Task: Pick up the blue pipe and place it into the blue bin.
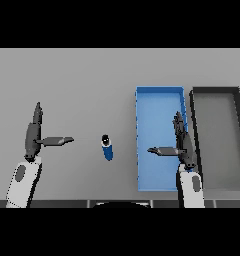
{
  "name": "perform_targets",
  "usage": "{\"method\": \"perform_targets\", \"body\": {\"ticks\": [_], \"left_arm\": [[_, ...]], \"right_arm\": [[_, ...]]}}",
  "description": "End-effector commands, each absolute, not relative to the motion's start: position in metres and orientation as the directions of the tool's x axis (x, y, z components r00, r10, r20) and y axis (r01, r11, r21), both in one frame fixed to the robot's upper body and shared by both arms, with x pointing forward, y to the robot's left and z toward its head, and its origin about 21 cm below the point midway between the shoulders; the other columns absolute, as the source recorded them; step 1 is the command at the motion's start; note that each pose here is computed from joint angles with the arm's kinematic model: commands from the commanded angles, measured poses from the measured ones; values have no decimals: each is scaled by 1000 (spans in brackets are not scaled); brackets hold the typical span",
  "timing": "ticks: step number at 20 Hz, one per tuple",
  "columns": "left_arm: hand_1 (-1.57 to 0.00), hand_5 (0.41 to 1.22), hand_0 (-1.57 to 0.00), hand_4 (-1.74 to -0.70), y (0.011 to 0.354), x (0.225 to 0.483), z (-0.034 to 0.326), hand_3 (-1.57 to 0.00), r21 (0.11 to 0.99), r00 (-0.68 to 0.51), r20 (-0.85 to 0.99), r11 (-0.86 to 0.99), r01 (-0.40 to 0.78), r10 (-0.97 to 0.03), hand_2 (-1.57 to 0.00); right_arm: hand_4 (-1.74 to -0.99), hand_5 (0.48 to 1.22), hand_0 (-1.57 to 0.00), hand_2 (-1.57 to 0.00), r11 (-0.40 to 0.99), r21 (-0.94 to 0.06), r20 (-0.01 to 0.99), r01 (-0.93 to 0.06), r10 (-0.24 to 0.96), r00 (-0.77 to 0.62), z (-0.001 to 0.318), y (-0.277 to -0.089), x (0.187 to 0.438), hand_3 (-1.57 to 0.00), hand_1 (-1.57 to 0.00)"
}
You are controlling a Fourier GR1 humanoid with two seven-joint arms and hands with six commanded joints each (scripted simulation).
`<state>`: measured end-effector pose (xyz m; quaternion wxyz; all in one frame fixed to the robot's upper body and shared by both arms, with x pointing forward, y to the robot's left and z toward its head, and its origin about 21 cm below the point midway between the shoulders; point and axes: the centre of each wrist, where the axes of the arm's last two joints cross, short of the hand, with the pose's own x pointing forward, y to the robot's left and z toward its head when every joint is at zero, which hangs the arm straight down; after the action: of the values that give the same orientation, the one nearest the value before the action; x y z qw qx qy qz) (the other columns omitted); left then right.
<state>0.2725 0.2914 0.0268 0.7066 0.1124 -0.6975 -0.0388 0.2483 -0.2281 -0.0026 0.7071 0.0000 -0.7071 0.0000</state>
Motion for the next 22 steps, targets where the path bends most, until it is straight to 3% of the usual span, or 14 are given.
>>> {"method": "perform_targets", "body": {"ticks": [1,6,7,8,10,14,18,22], "left_arm": [[1,593,1,-966,290,273,27,1,212,19,977,972,-102,-211,1],[1,593,1,-966,283,275,27,1,209,20,978,972,-103,-208,1],[1,593,1,-966,294,266,22,1,282,-17,959,959,14,-282,1],[1,592,1,-963,309,259,18,1,331,-28,944,941,78,-330,1],[1,590,1,-959,319,258,21,1,360,-53,933,921,146,-356,1],[1,593,1,-960,318,256,23,1,360,-70,933,908,215,-353,1],[1,561,1,-1007,316,244,31,1,363,-89,930,857,365,-356,1],[1,510,1,-1095,285,229,25,1,323,-55,936,788,525,-347,1]], "right_arm": [[-1205,629,1,1,1000,0,1000,2,0,0,-2,-229,249,1,1],[-1205,629,1,1,1000,1,1000,4,-1,4,-2,-238,248,1,1],[-1205,629,1,1,990,-143,986,-17,141,-84,3,-254,240,1,1],[-1201,628,1,1,974,-223,968,-42,216,-131,6,-260,232,1,1],[-1197,626,1,1,955,-290,950,-66,279,-141,6,-258,226,1,1],[-1203,625,1,1,949,-303,946,-83,289,-149,13,-260,223,1,1],[-1180,617,1,1,944,-320,940,-83,306,-153,15,-257,223,1,1],[-1173,616,1,1,943,-320,940,-92,304,-152,17,-258,224,1,1]]}}
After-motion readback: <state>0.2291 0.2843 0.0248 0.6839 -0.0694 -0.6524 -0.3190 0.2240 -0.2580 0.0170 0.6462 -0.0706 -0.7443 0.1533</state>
